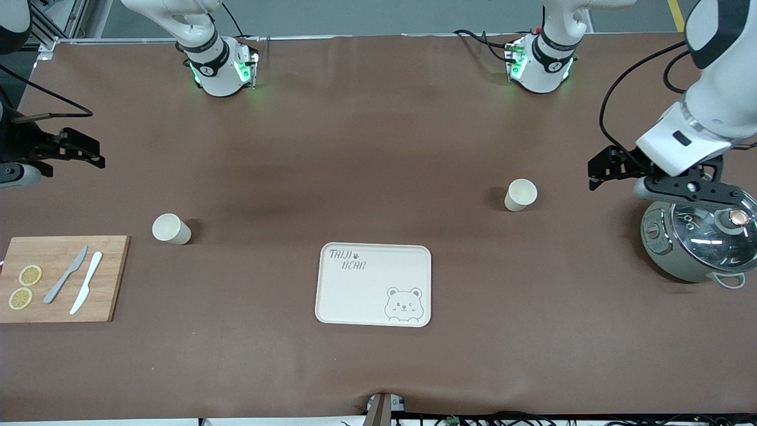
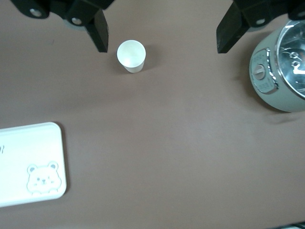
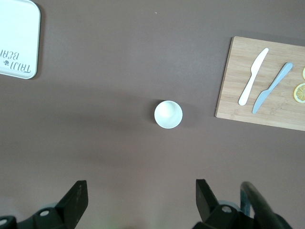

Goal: Place white IKEA cup upright on tray with both arms
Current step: 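Move the left gripper from the pot toward the white cup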

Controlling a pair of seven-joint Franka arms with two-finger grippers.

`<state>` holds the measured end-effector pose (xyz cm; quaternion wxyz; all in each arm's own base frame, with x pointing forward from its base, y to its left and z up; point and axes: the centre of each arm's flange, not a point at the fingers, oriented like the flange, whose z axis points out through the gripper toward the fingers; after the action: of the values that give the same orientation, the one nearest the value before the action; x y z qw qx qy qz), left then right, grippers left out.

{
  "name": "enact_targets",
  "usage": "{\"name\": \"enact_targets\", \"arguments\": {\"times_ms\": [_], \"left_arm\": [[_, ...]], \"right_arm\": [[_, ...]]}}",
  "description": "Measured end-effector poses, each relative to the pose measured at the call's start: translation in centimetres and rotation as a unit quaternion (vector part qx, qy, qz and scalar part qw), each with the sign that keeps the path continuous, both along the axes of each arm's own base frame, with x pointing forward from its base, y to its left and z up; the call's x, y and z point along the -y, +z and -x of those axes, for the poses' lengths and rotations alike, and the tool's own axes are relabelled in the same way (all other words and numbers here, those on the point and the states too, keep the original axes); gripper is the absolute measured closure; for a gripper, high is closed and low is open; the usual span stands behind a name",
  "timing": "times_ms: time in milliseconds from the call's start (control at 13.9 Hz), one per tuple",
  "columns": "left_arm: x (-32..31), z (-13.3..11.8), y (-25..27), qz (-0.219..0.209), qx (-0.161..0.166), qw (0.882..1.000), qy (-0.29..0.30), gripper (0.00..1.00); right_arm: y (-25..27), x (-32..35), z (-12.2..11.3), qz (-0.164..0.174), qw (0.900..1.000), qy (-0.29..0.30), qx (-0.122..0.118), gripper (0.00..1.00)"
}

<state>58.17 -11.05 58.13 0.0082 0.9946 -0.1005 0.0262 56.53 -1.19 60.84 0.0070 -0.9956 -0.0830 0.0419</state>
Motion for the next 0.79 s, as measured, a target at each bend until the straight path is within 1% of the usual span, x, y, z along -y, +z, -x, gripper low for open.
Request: {"name": "enact_targets", "arguments": {"times_ms": [144, 360, 576, 791], "left_arm": [[0.3, 0.0, -2.5, -0.001, -0.004, 1.000, -0.003, 0.00], [0.7, 0.3, -9.1, 0.002, 0.008, 1.000, -0.006, 0.00], [1.5, 2.1, -16.4, 0.003, 0.013, 1.000, -0.015, 0.00], [1.4, 3.9, -20.5, 0.002, 0.010, 1.000, -0.016, 0.00]], "right_arm": [[0.0, 0.1, 0.0, 0.000, 1.000, -0.001, 0.000, 0.00], [-0.1, 0.3, 0.0, 0.000, 1.000, -0.002, -0.002, 0.00], [-0.9, 0.3, -0.4, 0.000, 1.000, -0.002, -0.008, 0.00], [-3.0, 0.3, -1.4, 0.000, 1.000, -0.002, -0.024, 0.00]]}}
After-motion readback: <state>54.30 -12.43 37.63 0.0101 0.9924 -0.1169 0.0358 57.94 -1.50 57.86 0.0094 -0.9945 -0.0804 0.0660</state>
